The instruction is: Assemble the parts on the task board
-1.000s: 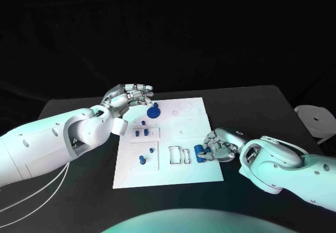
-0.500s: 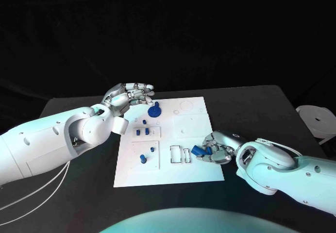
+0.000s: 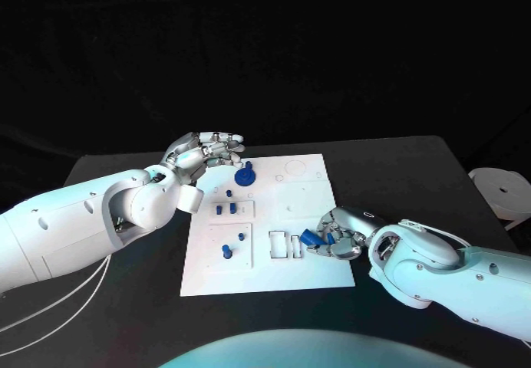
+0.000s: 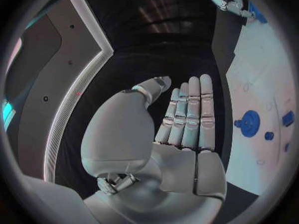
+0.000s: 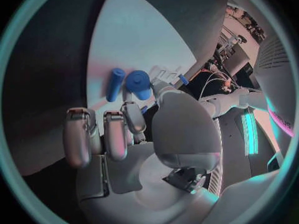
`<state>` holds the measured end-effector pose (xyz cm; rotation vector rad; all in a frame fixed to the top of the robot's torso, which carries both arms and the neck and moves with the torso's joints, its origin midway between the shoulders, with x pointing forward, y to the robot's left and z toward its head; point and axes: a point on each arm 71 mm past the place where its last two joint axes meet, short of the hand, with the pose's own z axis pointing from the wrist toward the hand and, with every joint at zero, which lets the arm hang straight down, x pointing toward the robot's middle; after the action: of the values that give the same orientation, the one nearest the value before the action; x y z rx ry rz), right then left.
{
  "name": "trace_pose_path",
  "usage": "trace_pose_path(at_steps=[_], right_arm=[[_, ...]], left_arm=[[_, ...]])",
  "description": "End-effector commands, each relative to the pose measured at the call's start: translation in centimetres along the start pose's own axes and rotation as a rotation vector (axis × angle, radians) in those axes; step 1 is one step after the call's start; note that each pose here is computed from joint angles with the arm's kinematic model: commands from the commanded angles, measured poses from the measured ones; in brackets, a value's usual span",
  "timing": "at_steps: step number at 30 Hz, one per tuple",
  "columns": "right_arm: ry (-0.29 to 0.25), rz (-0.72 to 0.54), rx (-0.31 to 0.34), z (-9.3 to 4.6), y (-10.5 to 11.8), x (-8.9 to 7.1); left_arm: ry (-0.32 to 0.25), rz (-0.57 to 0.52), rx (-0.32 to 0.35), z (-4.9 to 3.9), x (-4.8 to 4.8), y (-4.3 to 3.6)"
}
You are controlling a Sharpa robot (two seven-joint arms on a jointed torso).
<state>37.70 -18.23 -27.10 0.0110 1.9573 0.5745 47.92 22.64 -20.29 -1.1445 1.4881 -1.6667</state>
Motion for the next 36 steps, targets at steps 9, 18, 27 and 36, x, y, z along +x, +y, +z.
trace_pose_path(at_steps=[9,18,27,36], right_arm=[[-0.118,0.090,-0.048,-0.9,1.1,-0.7],[-0.131,0.142,-0.101,-1.0,2.9,-1.6],[0.004,0.125,-0.113,0.0,4.0,-0.4],[0.076,0.119,-0.113,1.2,5.0,0.7]], left_arm=[[0.019,-0.005,0.005,0.02,0.22,-0.07],[0.021,-0.006,0.005,0.10,0.32,-0.03],[0.023,-0.007,0.003,0.11,0.37,-0.02],[0.026,-0.008,0.002,0.14,0.48,0.00]])
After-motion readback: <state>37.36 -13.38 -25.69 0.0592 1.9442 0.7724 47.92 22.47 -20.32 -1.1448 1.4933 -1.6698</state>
